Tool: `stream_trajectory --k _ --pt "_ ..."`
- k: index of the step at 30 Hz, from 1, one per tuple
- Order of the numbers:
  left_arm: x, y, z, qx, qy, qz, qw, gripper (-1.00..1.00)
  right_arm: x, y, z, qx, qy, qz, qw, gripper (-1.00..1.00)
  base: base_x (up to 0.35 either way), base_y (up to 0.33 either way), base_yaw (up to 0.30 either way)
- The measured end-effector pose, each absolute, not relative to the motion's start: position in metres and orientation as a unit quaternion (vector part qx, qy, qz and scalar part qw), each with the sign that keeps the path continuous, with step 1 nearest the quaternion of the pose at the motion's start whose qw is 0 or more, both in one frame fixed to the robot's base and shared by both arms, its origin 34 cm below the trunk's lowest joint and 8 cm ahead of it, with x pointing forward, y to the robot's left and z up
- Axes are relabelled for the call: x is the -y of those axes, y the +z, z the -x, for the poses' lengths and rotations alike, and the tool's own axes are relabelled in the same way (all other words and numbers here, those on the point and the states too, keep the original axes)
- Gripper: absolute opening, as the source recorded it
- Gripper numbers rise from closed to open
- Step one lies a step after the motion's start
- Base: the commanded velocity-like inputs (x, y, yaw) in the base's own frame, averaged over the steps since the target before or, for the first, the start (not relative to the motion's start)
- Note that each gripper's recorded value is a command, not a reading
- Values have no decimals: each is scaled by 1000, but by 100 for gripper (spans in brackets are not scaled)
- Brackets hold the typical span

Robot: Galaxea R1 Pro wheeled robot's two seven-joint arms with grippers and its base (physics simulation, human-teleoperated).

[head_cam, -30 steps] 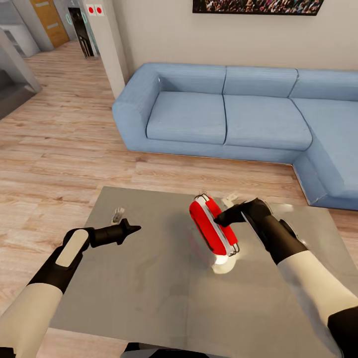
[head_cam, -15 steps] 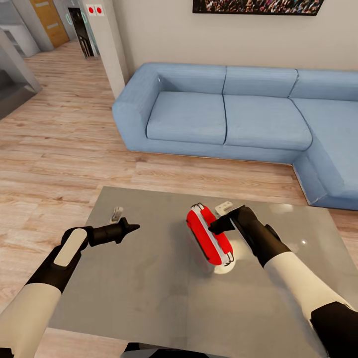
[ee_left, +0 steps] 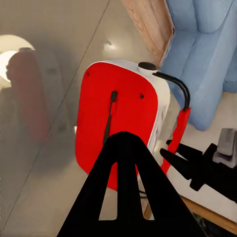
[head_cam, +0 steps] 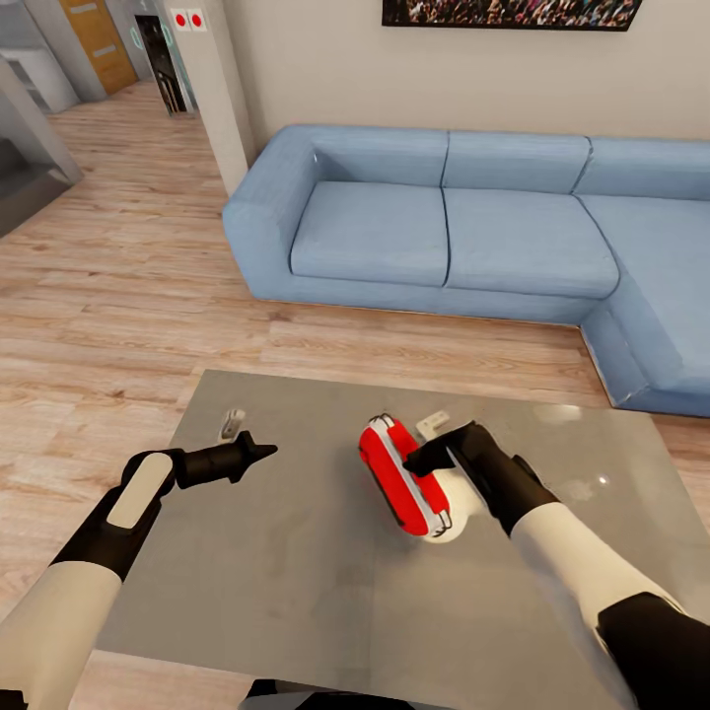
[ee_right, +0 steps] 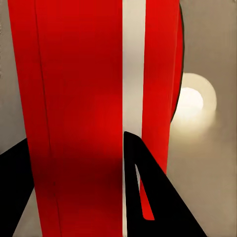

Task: Turn on the radio receiver that's on the table in the living room.

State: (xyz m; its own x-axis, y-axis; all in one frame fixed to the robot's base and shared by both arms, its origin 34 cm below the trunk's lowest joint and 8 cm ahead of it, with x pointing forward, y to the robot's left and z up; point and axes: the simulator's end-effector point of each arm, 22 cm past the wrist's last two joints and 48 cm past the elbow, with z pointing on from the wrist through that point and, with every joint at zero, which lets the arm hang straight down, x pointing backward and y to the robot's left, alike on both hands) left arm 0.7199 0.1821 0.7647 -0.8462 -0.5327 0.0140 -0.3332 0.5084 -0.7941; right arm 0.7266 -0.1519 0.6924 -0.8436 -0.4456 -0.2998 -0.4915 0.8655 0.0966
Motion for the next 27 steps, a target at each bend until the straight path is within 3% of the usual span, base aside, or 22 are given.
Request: stream_trajectory --k 27 --pt "-181 764 -720 -860 -427 252 116 -100 154 666 -711 -958 72 247 129 -100 0 0 0"
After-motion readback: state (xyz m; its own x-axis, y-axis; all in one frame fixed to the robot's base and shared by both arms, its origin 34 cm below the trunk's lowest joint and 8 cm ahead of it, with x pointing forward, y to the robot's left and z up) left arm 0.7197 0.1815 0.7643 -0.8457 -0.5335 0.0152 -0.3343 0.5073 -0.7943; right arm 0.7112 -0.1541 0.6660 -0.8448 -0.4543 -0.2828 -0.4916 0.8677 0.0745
